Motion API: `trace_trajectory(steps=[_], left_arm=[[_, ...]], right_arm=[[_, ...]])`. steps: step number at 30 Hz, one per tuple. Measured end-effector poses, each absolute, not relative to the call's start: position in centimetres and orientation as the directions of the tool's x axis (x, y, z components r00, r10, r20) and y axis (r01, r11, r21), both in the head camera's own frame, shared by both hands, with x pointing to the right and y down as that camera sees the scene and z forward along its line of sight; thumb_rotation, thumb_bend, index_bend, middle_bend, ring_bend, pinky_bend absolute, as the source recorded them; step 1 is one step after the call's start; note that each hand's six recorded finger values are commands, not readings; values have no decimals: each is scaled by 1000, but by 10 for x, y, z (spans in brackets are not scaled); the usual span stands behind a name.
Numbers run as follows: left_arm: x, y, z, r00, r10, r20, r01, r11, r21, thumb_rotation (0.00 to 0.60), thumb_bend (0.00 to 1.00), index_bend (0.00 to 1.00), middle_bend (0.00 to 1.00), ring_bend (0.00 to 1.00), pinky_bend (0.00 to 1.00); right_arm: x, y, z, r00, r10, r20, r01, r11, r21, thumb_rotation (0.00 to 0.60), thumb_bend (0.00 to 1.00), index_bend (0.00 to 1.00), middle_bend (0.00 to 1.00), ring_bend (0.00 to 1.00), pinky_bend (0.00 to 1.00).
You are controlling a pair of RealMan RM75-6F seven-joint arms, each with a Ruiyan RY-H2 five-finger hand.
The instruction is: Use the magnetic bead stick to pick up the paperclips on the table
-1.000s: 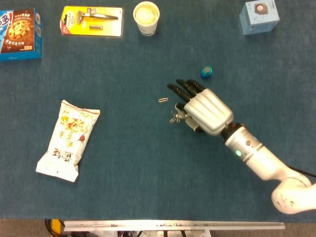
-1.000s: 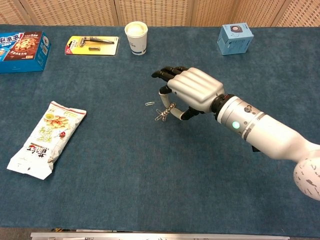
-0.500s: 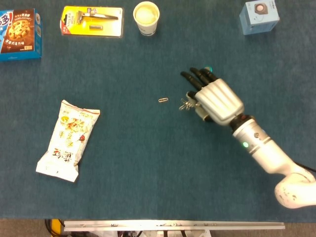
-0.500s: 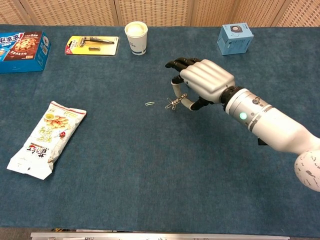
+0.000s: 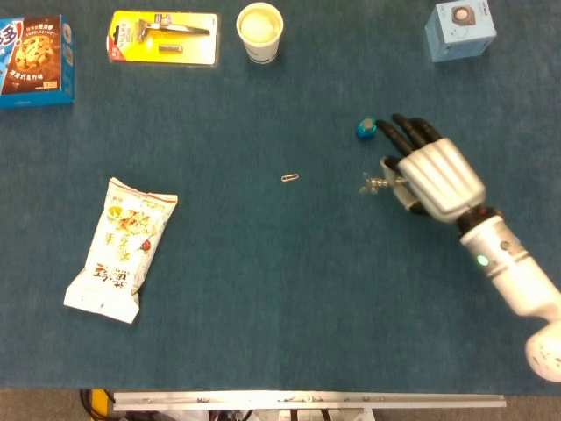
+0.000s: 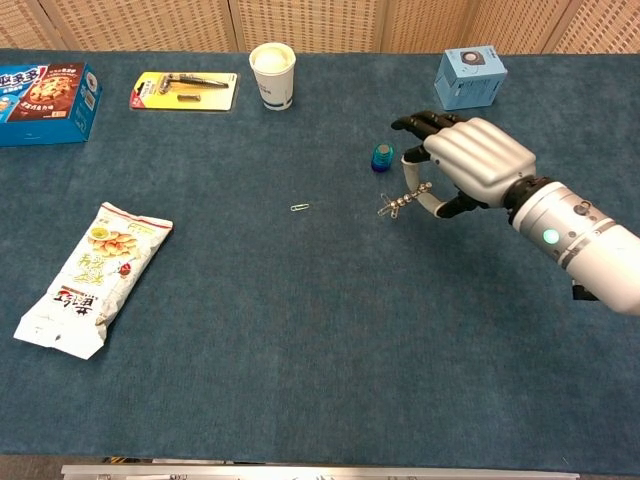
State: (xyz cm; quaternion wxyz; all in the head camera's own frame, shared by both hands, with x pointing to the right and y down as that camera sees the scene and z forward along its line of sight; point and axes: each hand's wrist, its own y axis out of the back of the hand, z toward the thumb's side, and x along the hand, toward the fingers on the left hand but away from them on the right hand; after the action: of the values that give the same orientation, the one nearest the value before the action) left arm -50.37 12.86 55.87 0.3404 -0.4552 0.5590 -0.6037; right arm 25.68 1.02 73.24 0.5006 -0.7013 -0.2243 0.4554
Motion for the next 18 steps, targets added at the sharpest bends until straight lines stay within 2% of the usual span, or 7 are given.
trace_trajectory(steps=[7,10,18], left_arm=[[-501,127,561,-344,-922,176,-98,-151,-984,600,96,528,466,342,441],[-500,127,563,-341,-923,180,-97,-156,-983,600,97,528,466,342,442],[-498,126,566,-334,-923,191,-93,-169,-981,600,97,529,466,342,442]], right_arm=[[285,17,740,437,784,-441,-163,-413,-896,600,353,569,104,25,137],[292,19,743,425,783,-455,-172,-424,-889,600,328,535,104,25,137],[305,24,738,413,786,-460,-180,-425,-887,600,82,171,104,25,137]])
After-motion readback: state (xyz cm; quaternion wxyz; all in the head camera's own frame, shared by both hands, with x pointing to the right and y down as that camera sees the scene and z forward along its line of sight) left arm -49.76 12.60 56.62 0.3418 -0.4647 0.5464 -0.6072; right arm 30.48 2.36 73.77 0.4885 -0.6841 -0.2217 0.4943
